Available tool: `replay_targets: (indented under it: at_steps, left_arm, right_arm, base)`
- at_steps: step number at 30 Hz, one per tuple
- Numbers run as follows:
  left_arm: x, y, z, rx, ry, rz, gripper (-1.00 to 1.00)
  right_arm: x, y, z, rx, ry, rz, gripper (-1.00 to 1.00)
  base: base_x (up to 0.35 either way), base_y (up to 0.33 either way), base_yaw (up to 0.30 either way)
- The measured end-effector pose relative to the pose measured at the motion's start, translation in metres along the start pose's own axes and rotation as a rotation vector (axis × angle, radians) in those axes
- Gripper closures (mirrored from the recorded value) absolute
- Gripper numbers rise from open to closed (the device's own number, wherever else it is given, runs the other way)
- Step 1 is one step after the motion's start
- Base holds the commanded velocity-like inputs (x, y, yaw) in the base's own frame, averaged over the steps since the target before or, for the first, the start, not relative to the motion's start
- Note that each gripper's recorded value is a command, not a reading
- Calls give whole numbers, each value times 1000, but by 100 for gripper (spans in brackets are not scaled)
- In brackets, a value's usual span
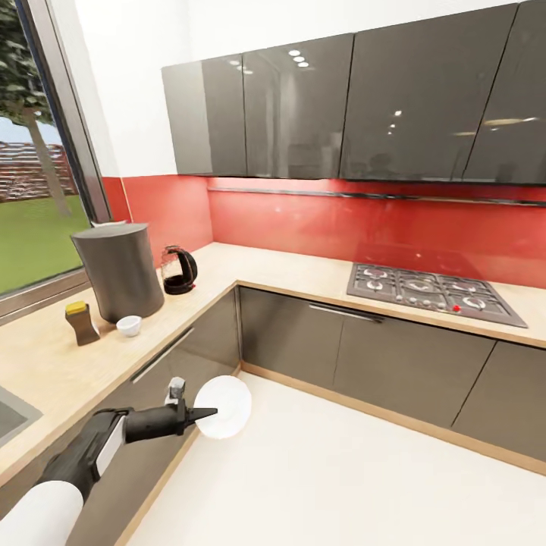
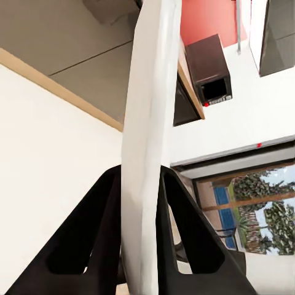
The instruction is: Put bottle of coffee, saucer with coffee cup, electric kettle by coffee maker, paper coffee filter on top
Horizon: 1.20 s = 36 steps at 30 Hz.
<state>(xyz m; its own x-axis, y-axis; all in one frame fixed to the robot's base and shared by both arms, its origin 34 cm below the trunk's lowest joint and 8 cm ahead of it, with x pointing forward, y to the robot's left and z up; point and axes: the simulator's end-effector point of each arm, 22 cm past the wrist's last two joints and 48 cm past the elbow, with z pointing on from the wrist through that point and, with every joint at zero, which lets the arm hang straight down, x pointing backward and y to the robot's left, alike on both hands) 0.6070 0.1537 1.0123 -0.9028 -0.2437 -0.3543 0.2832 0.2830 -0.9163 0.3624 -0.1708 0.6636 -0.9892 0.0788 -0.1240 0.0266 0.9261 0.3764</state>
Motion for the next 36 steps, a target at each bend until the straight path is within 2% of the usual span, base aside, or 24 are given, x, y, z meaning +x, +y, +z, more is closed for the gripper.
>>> replay_targets:
  at_steps: [26, 36]
  left_arm:
    - [1, -1, 3, 2, 0, 0, 100]
    - [1, 0, 2, 0, 1, -1, 100]
  right_arm:
    - [0, 0, 0, -1, 1, 1, -100]
    - [4, 0, 1, -1, 6, 3, -100]
  base:
    - [289, -142, 2]
    - [280, -163, 208]
